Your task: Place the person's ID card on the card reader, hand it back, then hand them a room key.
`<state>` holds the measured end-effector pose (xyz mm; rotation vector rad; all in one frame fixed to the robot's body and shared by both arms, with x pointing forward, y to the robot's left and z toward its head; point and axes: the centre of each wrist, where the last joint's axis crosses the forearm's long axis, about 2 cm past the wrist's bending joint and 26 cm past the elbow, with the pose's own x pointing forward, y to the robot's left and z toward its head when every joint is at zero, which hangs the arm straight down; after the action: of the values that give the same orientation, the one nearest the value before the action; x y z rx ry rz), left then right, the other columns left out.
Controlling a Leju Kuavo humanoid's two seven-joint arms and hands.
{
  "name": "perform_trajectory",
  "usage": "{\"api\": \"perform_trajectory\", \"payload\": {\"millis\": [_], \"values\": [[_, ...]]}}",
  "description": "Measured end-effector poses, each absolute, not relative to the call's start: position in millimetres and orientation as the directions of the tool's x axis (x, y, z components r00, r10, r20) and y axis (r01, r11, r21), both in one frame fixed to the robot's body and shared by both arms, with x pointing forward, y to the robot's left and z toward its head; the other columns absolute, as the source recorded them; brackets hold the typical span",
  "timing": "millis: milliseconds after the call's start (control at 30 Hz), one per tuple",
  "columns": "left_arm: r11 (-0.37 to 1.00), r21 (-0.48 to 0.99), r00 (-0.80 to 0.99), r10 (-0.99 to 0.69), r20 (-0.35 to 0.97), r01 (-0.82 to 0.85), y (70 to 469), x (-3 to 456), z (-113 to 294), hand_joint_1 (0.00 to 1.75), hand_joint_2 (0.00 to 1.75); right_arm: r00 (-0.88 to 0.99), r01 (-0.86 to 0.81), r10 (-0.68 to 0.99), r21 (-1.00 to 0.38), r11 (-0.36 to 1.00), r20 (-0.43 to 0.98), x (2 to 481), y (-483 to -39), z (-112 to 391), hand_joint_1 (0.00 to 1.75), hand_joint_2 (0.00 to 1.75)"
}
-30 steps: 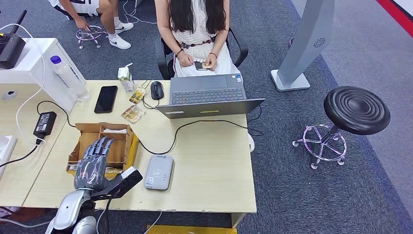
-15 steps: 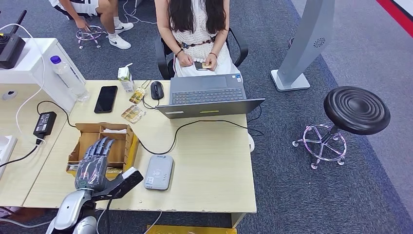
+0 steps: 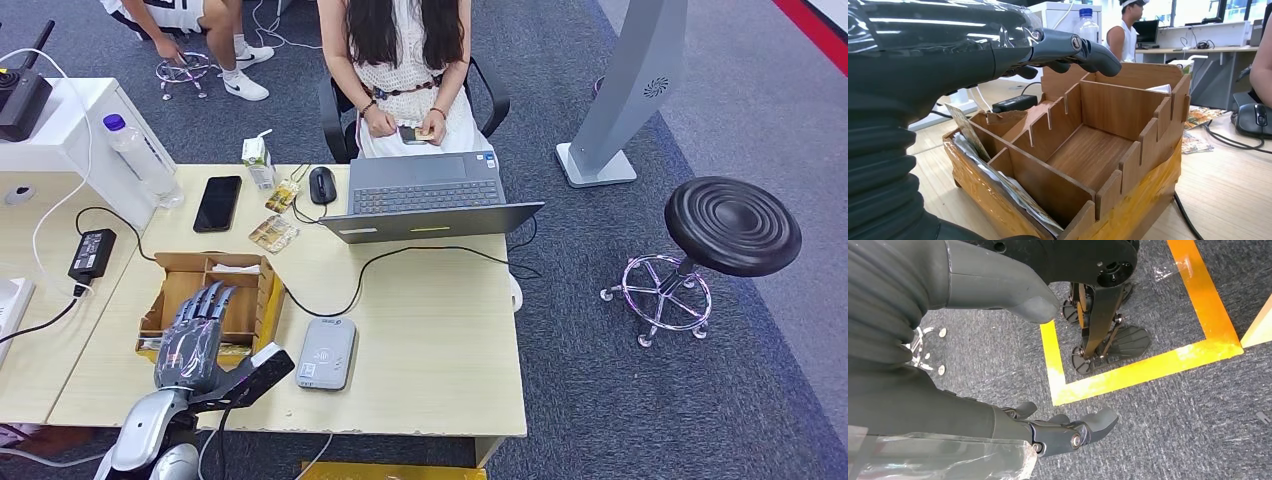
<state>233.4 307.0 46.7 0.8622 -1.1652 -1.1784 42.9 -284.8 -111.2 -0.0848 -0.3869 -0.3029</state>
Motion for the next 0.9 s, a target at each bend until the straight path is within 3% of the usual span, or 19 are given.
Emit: {"api": "perform_trajectory", "payload": {"millis": [900], "values": [[0.215, 0.949, -0.013, -0.974, 0.224, 0.232, 306.8, 233.4, 46.8, 0.00, 1.75, 0.882, 0.307, -0.274, -0.026, 0.951, 0.383, 42.9, -285.0, -111.2, 0.00, 1.75]]}}
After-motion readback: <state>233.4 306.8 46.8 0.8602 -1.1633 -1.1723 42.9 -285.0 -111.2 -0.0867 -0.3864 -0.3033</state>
